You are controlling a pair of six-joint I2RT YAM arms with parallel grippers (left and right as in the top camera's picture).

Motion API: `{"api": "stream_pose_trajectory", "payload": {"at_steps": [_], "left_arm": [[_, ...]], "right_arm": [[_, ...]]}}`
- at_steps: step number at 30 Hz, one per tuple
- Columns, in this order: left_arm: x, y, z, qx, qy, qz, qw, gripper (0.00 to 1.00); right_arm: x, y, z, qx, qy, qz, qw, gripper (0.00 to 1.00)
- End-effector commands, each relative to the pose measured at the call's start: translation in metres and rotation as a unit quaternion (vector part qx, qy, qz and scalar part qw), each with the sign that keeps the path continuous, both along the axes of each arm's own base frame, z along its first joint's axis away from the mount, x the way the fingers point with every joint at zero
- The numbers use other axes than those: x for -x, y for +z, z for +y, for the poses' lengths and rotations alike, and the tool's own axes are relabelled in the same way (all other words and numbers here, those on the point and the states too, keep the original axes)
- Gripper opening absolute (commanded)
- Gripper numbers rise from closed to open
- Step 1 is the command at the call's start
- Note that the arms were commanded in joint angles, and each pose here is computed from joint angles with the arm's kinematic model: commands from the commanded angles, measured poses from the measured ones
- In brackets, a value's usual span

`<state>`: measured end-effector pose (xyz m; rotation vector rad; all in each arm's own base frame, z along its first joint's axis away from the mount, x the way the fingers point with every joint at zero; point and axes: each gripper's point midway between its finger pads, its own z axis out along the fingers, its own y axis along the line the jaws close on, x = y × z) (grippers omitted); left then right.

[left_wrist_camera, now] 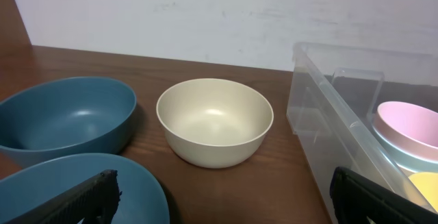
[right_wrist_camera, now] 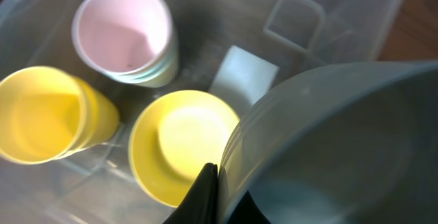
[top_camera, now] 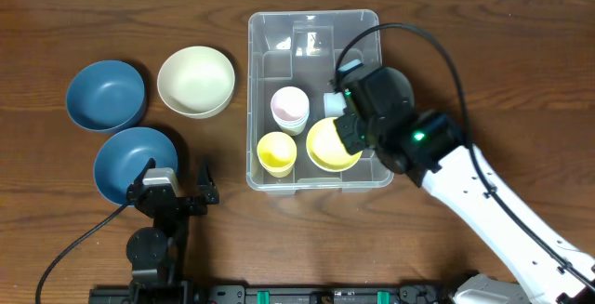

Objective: Pack container
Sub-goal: 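Lower the gray-blue bowl into the bin and open the right gripper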

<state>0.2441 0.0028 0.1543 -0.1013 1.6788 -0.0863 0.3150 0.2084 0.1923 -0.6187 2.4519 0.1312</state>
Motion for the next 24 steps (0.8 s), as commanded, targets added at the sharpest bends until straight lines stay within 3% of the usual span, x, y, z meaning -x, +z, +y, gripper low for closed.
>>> {"api": "stream_pose_trajectory", "payload": {"at_steps": [1,9,16,18,19,20,24], "left_arm": [[0.000,-0.016,-0.003,-0.005,-0.008,0.020,1.000,0.98],[0.000,-0.016,-0.003,-0.005,-0.008,0.020,1.000,0.98],[0.000,-0.016,-0.003,-0.005,-0.008,0.020,1.000,0.98],[0.000,-0.016,-0.003,-0.005,-0.008,0.020,1.000,0.98],[0.000,-0.016,-0.003,-0.005,-0.008,0.020,1.000,0.98],[0.000,-0.016,-0.003,-0.005,-0.008,0.020,1.000,0.98],[0.000,-0.016,-0.003,-0.005,-0.008,0.020,1.000,0.98]], "right_arm": [[0.000,-0.008,0.016,0.015,0.021,-0.001,1.000,0.03],[0.012,-0.052,0.046,0.053,0.063,0.040,0.996,0.03],[0.022,-0.063,0.057,0.069,0.086,0.050,0.993,0.04],[0.022,-0.063,0.056,0.069,0.085,0.050,0.993,0.15],[0.022,-0.063,0.056,0.069,0.085,0.050,0.993,0.31],[0.023,-0.063,0.056,0.069,0.085,0.050,0.993,0.37],[0.023,-0.064,0.053,0.075,0.083,0.052,0.992,0.42]]}}
